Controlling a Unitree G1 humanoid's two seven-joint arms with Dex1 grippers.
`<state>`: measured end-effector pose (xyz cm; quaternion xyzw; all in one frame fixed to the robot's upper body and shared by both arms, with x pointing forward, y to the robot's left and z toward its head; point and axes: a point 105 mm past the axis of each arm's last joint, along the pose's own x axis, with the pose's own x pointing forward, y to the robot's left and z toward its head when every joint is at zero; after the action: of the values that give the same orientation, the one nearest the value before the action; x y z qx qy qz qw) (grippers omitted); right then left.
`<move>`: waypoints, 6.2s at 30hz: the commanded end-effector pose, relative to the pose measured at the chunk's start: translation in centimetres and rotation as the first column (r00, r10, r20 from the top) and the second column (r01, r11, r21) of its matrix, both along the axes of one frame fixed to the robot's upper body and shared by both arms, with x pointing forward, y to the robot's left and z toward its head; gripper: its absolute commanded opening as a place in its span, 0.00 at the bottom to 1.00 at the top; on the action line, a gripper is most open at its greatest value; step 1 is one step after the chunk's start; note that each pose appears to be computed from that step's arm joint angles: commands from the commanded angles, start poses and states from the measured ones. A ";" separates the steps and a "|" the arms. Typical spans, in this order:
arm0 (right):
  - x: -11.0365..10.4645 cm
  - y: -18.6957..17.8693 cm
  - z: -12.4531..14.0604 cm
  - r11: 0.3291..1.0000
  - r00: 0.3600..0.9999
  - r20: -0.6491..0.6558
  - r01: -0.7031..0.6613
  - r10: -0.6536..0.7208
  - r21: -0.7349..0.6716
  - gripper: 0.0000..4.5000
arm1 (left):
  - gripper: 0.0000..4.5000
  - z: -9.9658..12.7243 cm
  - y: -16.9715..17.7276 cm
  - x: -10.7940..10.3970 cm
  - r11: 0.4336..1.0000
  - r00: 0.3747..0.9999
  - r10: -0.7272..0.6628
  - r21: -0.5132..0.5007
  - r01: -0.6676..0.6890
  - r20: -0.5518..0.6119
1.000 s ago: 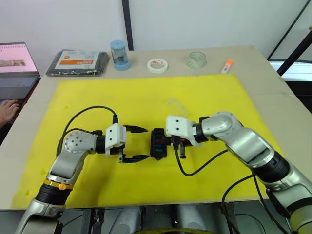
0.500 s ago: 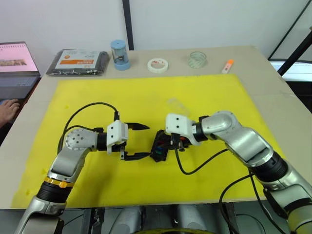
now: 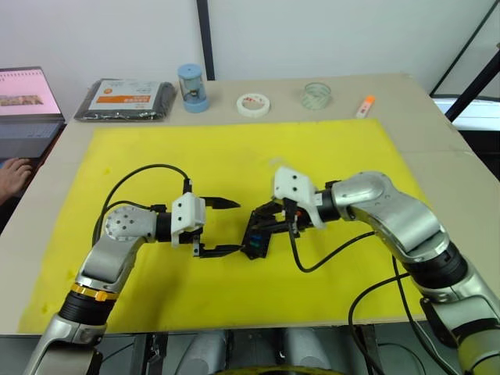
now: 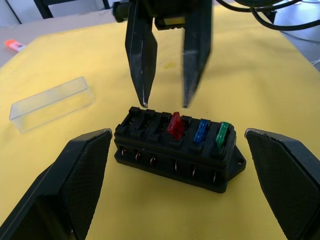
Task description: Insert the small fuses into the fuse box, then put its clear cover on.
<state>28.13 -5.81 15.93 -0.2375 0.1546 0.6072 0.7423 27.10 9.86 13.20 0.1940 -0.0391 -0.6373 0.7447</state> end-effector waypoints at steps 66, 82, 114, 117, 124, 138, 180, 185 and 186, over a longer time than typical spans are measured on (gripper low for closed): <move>-0.1 -0.4 3.0 0.963 0.997 0.055 0.039 -0.056 0.268 0.01 | 1.00 2.8 0.2 0.0 0.998 0.999 -0.021 -0.066 0.022 0.024; -0.9 -7.0 6.6 0.980 0.920 0.378 0.033 -0.106 0.196 0.82 | 1.00 5.7 12.6 2.5 0.932 0.935 0.352 0.078 -0.354 0.031; -3.0 0.3 6.5 0.950 0.927 0.338 -0.241 0.164 0.199 0.99 | 1.00 -1.4 11.9 1.0 0.811 0.049 0.056 0.017 -0.584 -0.997; -2.9 0.2 6.5 0.954 0.929 0.335 -0.231 0.158 0.189 0.99 | 1.00 -2.2 11.6 0.9 0.821 0.033 0.084 0.050 -0.568 -0.996; -2.7 0.3 6.8 0.957 0.934 0.326 -0.218 0.147 0.191 0.99 | 1.00 -3.7 11.0 0.4 0.842 0.031 0.123 0.088 -0.532 -0.992; -2.8 -0.1 6.4 0.962 0.939 0.312 -0.206 0.143 0.180 0.99 | 1.00 -4.4 9.6 0.7 0.862 0.051 0.099 0.060 -0.504 -0.994; -3.2 -0.2 5.7 0.965 0.947 0.278 -0.209 0.159 0.161 1.00 | 0.01 -3.3 7.7 -0.3 0.909 0.369 0.201 0.032 -0.416 -0.907; -2.6 -0.3 6.0 0.974 0.968 0.224 -0.151 0.111 0.168 1.00 | 0.01 1.5 3.8 -1.6 0.988 0.783 0.112 -0.013 -0.151 -0.612; -2.6 -0.2 6.1 0.974 0.970 0.217 -0.146 0.107 0.174 1.00 | 0.01 2.1 3.3 -1.5 0.992 0.818 0.097 -0.016 -0.128 -0.567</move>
<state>25.75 -6.09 21.09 -0.2347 0.0170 0.6399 0.7316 25.83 14.09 13.82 -0.0696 0.2213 -0.5928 0.7712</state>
